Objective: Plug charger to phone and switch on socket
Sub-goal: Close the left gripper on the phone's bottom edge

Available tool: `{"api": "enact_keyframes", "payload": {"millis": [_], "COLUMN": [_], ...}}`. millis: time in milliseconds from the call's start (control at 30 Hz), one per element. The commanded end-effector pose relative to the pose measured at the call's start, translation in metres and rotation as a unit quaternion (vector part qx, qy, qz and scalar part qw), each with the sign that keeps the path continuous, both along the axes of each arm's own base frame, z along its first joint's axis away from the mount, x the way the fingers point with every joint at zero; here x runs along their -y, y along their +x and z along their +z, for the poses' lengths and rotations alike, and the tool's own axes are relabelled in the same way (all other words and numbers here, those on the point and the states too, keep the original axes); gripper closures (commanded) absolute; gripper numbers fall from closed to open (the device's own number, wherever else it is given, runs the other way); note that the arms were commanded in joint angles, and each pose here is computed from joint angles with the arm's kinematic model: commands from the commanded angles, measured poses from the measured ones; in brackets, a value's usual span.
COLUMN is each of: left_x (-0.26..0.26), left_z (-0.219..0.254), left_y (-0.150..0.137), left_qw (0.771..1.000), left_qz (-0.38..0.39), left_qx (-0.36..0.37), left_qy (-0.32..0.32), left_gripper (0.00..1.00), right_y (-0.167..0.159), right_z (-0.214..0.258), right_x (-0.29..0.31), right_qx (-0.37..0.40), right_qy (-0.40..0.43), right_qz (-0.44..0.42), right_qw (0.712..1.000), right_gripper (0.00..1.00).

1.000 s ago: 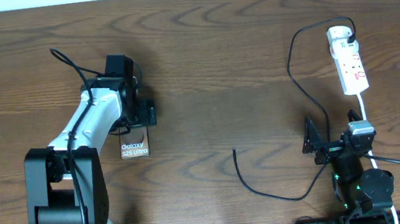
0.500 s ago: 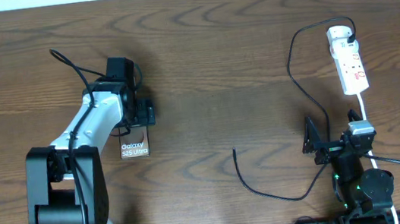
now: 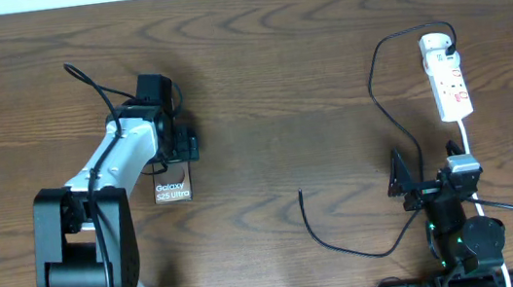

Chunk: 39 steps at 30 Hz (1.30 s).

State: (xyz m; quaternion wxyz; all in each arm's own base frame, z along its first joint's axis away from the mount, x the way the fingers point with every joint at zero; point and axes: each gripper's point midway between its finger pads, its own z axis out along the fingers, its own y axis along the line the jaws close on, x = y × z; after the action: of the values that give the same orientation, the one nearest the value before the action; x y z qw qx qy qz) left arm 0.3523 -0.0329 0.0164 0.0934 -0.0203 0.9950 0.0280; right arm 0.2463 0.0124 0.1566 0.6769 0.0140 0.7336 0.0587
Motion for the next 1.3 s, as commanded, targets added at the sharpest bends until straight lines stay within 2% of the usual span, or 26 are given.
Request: {"api": "enact_keyframes", "payload": {"millis": [0, 133, 600, 1267], "left_x": [-0.002, 0.005, 0.004, 0.004], "left_z": [-0.003, -0.004, -0.017, -0.019], "left_y": [-0.005, -0.007, -0.017, -0.016], "left_qw": [1.0, 1.0, 0.999, 0.999], "left_qz": [-0.004, -0.023, -0.025, -0.038], "left_qx": [-0.005, -0.01, -0.017, -0.011], "left_qy": [0.002, -0.017, -0.015, -0.014], "left_gripper": [0.1, 0.1, 0.11, 0.1], "right_y": [0.0, 0.0, 0.0, 0.0], "right_z": [-0.001, -0.001, -0.001, -0.001], "right_x": [-0.002, -0.002, -0.002, -0.002], "right_qx": [0.0, 0.0, -0.001, 0.0], "right_qy": [-0.003, -0.003, -0.003, -0.003], "right_qz": [0.005, 0.005, 0.005, 0.005], "right_qw": [1.0, 1.0, 1.0, 1.0], "right_gripper": [0.01, 0.01, 0.01, 0.01]}}
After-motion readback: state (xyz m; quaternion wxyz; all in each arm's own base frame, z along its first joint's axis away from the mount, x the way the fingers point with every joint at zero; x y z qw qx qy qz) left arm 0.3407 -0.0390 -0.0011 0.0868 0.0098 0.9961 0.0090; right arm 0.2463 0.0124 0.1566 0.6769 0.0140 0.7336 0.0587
